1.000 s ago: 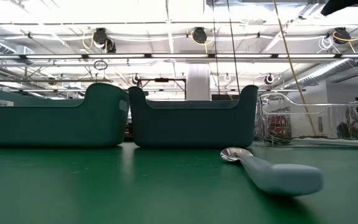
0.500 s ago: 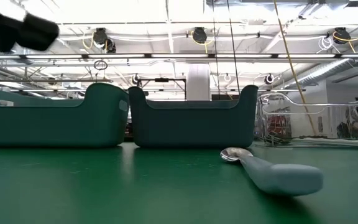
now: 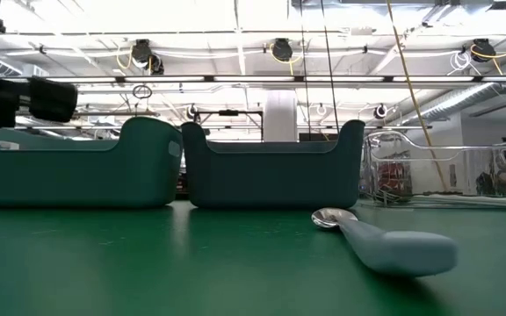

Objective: Sort silverware by color (type)
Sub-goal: Put the white spoon into the transparent bin

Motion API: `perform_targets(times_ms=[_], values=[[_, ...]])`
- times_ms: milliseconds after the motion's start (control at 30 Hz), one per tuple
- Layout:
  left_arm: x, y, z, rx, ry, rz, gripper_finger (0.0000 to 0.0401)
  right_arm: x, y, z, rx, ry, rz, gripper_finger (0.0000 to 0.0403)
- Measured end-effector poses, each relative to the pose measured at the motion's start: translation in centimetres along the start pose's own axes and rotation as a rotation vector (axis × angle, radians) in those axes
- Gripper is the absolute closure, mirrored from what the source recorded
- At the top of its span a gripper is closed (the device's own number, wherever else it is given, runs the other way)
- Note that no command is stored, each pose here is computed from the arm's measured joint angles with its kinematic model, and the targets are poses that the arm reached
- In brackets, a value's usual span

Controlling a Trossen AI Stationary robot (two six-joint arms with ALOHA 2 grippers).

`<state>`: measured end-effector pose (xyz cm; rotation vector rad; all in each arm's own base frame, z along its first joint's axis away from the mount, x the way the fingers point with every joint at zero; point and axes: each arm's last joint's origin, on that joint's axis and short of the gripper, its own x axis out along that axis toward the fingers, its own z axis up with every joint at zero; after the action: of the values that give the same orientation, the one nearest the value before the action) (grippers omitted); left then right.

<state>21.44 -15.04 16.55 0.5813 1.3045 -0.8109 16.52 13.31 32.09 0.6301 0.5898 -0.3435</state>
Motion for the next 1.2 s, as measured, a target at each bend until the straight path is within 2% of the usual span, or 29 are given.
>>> perform_targets(times_ms=[333, 667, 867, 1067, 1200], values=[[2.3, -0.3, -1.8, 0.072, -0.006, 0.011, 0.0282, 1.4, 0.5, -0.9, 0.089, 0.01, -0.05, 0.0184], [2.9, 0.1, -2.0, 0.146, -0.067, 0.029, 0.0374, 2.4, 0.9, -1.5, 0.166, 0.014, -0.077, 0.0184], [2.3, 1.0, -1.4, 0.078, -0.081, 0.035, 0.0382, 2.4, 0.9, -1.6, 0.171, 0.015, -0.078, 0.0184], [0.6, 2.3, 0.2, -0.001, -0.125, 0.137, 0.0382, 2.4, 1.0, -1.6, 0.174, 0.014, -0.074, 0.0184], [-1.0, 3.6, 0.9, -0.131, -0.125, 0.195, 0.0382, 2.2, 0.9, -1.3, 0.142, 0.012, -0.068, 0.0184]])
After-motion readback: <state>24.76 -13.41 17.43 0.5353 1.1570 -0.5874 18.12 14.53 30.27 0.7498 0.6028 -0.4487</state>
